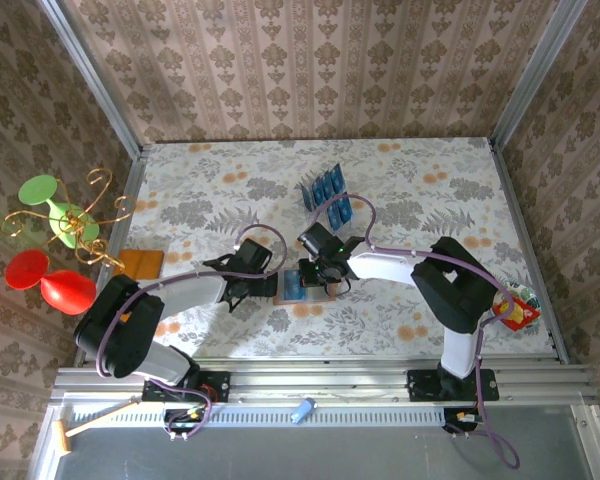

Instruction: Put the credit cards into the card holder

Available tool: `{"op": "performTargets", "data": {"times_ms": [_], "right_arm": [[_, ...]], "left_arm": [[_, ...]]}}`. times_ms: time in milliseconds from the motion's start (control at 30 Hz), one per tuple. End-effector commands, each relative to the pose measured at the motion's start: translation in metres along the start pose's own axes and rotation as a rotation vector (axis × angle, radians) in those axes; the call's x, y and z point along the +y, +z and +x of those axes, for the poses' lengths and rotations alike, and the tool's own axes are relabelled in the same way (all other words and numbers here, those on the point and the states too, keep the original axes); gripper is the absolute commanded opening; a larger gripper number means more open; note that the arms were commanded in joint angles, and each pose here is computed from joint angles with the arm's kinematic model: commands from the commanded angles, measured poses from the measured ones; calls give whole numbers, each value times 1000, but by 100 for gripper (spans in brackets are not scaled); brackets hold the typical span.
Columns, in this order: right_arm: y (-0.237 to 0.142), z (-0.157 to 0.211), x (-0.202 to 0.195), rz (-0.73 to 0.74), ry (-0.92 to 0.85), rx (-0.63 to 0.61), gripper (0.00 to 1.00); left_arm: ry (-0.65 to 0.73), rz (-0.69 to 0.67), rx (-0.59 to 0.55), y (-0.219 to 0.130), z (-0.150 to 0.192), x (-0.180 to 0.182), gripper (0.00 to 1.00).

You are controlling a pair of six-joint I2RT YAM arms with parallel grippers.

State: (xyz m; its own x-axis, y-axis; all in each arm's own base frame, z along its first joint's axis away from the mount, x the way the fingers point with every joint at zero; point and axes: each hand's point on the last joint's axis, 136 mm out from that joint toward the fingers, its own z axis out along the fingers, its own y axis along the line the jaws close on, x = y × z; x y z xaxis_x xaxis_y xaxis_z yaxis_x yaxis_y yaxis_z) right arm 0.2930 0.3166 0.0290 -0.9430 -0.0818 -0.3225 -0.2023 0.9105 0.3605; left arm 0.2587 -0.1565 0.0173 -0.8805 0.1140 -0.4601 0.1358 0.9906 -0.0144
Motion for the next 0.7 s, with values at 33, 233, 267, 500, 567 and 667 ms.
{"op": "performTargets", "data": {"times_ms": [33,233,267,500,567,667], "right_arm": [[10,11,-6,32,-1,29,4],[13,10,4,14,-5,34,3],[14,10,4,14,-6,33,3],[15,8,13,-1,-9,32,3],[14,7,15,-8,-8,31,3],[13,6,18,-18,-6,27,3]], "left_arm": [[-15,-28,37,8,8,7,100],[-13,-25,43,12,11,6,100],[-13,-23,44,12,11,6,100],[-16,-15,44,12,14,5,100],[-16,-13,44,13,14,5,100],[-18,-8,43,13,15,4,100]]}}
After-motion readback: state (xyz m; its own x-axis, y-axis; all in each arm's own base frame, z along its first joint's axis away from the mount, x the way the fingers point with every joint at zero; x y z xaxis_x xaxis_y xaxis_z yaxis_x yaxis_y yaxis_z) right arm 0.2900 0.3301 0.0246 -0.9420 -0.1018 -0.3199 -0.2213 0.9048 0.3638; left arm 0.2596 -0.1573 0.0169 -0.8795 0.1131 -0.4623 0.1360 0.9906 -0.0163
